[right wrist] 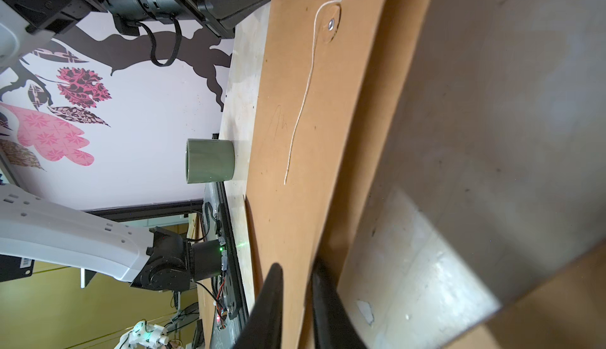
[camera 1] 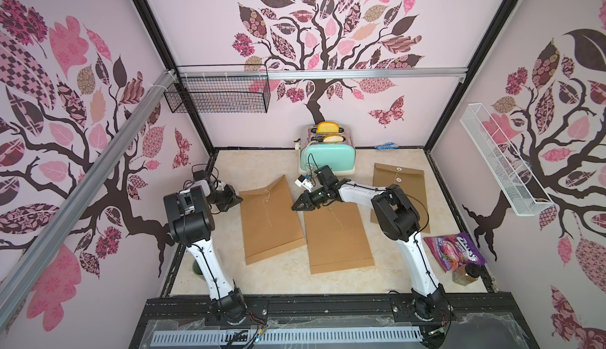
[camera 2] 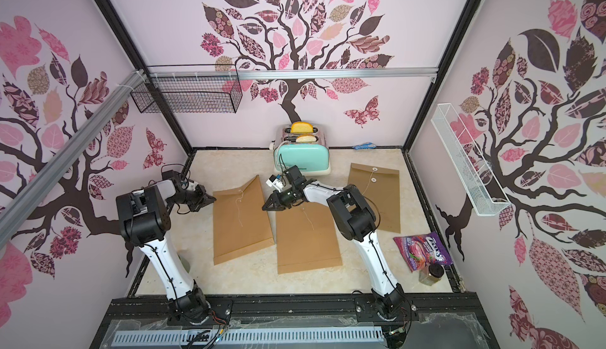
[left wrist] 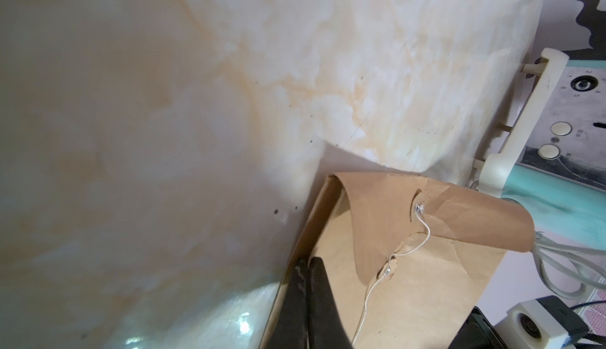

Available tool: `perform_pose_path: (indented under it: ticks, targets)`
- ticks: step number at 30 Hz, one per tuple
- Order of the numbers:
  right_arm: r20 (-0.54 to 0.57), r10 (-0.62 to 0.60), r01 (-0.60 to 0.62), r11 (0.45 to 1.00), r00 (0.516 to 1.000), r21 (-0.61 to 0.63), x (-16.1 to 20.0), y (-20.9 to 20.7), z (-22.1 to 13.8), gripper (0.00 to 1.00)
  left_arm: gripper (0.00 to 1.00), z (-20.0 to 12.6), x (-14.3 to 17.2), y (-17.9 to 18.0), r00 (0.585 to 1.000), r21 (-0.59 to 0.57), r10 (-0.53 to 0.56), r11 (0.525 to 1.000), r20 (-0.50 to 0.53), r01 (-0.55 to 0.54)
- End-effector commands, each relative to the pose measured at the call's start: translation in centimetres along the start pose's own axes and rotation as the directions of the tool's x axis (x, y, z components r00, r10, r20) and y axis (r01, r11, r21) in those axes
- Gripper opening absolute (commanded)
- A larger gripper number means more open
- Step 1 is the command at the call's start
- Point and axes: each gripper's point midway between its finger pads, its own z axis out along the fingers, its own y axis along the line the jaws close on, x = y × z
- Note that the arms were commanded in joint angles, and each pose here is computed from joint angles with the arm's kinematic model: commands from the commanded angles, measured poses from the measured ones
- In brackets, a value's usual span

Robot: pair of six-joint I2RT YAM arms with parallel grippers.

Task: Close the mouth of the file bag
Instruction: Pick up the file bag from the center of the board.

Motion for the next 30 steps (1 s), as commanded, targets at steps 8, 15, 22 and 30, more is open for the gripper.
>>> perform_pose_path:
  ticks: [8, 15, 22, 30]
  targets:
    - [0.145, -0.073, 0.069, 0.997, 0.987, 0.029, -2.9, 2.0, -4.8, 0.42, 0.0, -3.7, 1.2, -5.3, 0.985, 0.128, 0.161, 0.977, 0.063, -0.168]
    - [0.144, -0.1, 0.087, 0.992, 0.985, 0.096, -3.0, 1.5, -6.3, 0.44, 0.0, -7.2, 2.1, -8.9, 0.963, 0.228, 0.216, 0.941, 0.161, -0.249]
    - [0.234, -0.197, 0.172, 0.977, 0.952, 0.125, -4.4, 3.6, -9.8, 0.61, 0.0, -9.8, 4.5, -11.9, 0.914, 0.29, 0.336, 0.873, 0.228, -0.393]
    - [0.292, -0.318, 0.287, 0.947, 0.902, 0.146, -7.2, 6.5, -12.3, 0.66, 0.0, -13.8, 6.9, -15.7, 0.861, 0.325, 0.391, 0.808, 0.326, -0.491]
